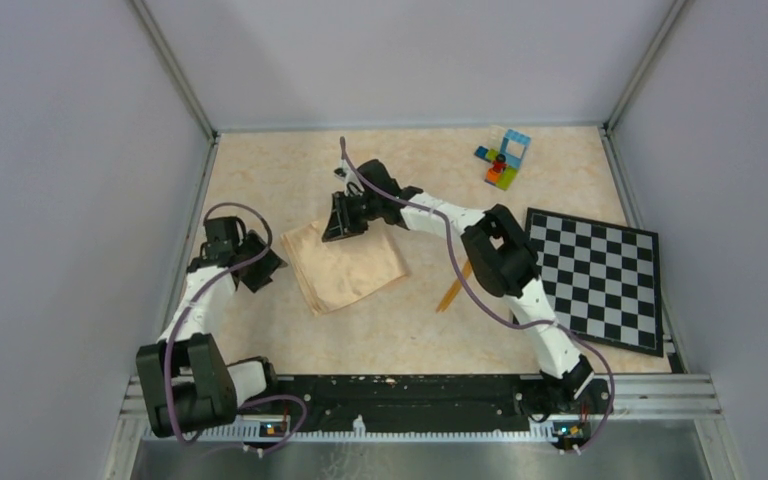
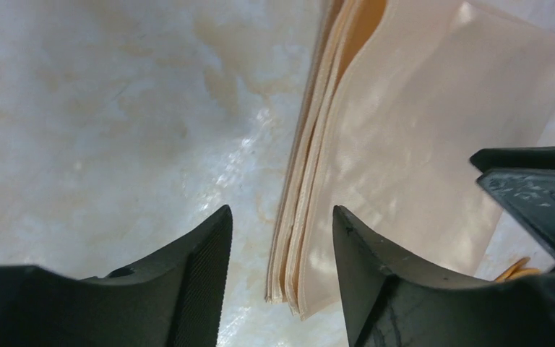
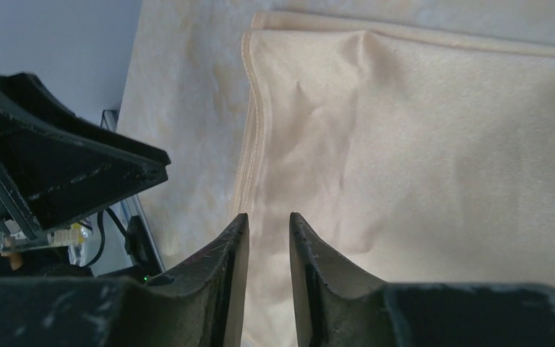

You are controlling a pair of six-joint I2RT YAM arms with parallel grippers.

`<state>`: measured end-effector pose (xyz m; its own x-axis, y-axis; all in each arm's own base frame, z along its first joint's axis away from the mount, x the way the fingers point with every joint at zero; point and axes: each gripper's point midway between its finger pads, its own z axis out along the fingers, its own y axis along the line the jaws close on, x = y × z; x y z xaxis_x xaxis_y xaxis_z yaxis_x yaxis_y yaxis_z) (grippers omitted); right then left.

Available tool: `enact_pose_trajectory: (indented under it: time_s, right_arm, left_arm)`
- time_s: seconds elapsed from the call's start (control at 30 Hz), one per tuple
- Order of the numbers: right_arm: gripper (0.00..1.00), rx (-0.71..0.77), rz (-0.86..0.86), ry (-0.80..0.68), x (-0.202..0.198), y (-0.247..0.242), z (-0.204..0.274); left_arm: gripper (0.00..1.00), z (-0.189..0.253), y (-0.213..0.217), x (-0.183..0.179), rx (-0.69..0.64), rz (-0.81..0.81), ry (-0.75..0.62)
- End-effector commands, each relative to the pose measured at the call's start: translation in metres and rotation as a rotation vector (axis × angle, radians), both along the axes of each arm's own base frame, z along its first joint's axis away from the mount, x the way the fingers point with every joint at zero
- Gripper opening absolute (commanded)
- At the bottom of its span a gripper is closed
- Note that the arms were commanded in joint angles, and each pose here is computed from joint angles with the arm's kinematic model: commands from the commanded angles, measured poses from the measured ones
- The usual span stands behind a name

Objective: Fold the napkin into a case and place the utensils inside
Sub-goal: Fold the rectangle-folded napkin at the center of the board, then smooth out the square-folded napkin at the center of the board.

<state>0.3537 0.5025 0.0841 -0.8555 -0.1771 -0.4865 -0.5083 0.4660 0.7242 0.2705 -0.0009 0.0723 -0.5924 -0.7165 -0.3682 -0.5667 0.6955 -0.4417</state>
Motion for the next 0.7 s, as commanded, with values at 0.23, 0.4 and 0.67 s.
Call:
enact_pose_trajectory:
  time_s: [0.23,0.4,0.67]
  right_arm:
    - [0.22,0.046,0.052,-0.037,-0.043,-0.039,0.033]
    - [0.19,0.015,0.067,-0.031,-0.060,-0.057,0.021]
    - [0.18,0.006,0.069,-0.063,-0.064,-0.065,0.026]
  left_arm:
    - [0.49,0.009,0.006,0.104,0.065,-0.258,-0.137]
    - [0.41,0.010,-0.002,0.137,0.029,-0.295,-0.155]
    - [0.38,0.002,-0.009,0.137,0.030,-0.313,-0.130]
